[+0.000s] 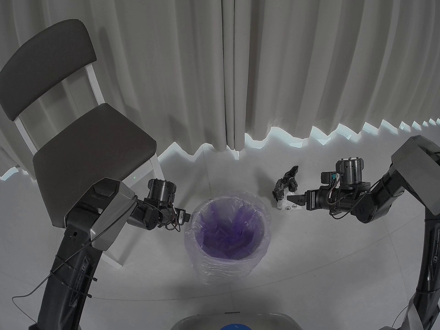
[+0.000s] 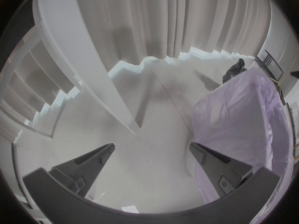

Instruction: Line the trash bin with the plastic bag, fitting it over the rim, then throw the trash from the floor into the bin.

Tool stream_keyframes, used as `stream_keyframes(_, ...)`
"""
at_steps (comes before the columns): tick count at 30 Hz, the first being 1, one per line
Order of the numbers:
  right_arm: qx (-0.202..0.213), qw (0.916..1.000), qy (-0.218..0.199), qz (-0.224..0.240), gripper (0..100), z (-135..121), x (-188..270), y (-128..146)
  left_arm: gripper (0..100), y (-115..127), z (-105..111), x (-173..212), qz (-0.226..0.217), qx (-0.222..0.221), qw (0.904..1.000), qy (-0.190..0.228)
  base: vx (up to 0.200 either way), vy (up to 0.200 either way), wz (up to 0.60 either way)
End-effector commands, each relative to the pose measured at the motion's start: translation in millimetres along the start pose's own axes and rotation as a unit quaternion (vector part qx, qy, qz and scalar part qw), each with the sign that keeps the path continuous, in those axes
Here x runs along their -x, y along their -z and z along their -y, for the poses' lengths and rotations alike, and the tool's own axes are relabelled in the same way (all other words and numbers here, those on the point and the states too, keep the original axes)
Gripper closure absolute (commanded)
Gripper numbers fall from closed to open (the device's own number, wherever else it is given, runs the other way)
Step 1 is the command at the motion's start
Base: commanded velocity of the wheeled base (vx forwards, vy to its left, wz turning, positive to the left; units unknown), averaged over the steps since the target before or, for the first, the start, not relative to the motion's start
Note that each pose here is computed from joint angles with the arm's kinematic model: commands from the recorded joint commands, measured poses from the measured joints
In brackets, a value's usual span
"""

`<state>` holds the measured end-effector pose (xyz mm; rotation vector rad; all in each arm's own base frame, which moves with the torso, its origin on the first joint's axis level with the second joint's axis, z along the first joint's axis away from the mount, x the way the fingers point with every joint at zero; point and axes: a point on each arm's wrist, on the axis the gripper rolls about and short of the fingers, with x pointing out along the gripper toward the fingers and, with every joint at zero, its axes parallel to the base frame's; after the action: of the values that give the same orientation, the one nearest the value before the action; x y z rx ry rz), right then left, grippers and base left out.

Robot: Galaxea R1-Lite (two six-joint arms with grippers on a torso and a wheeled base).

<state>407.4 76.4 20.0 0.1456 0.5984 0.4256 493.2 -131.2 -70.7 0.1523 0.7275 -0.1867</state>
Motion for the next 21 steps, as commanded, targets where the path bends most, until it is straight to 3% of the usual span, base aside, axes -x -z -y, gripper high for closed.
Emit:
stream_keyframes(1, -0.005, 0.9996, -0.002, -0.028, 0, 4.6, -23.6, 21.8, 0, -17.4, -8.6, 26.9, 0.021, 0.006, 0.9997, -0.005, 0.000, 0.000, 0.00)
stream_keyframes(9, -0.006, 0.9990, -0.005, -0.044, 0, 6.3, -47.7, 38.3, 0, -31.2, -10.7, 61.7, 0.047, 0.009, 0.9988, -0.004, 0.000, 0.000, 0.00)
stream_keyframes(21, -0.001, 0.9991, -0.008, -0.041, 0, 5.4, -67.0, 42.6, 0, -13.0, -12.5, 116.9, 0.097, 0.011, 0.9951, 0.012, 0.000, 0.000, 0.00)
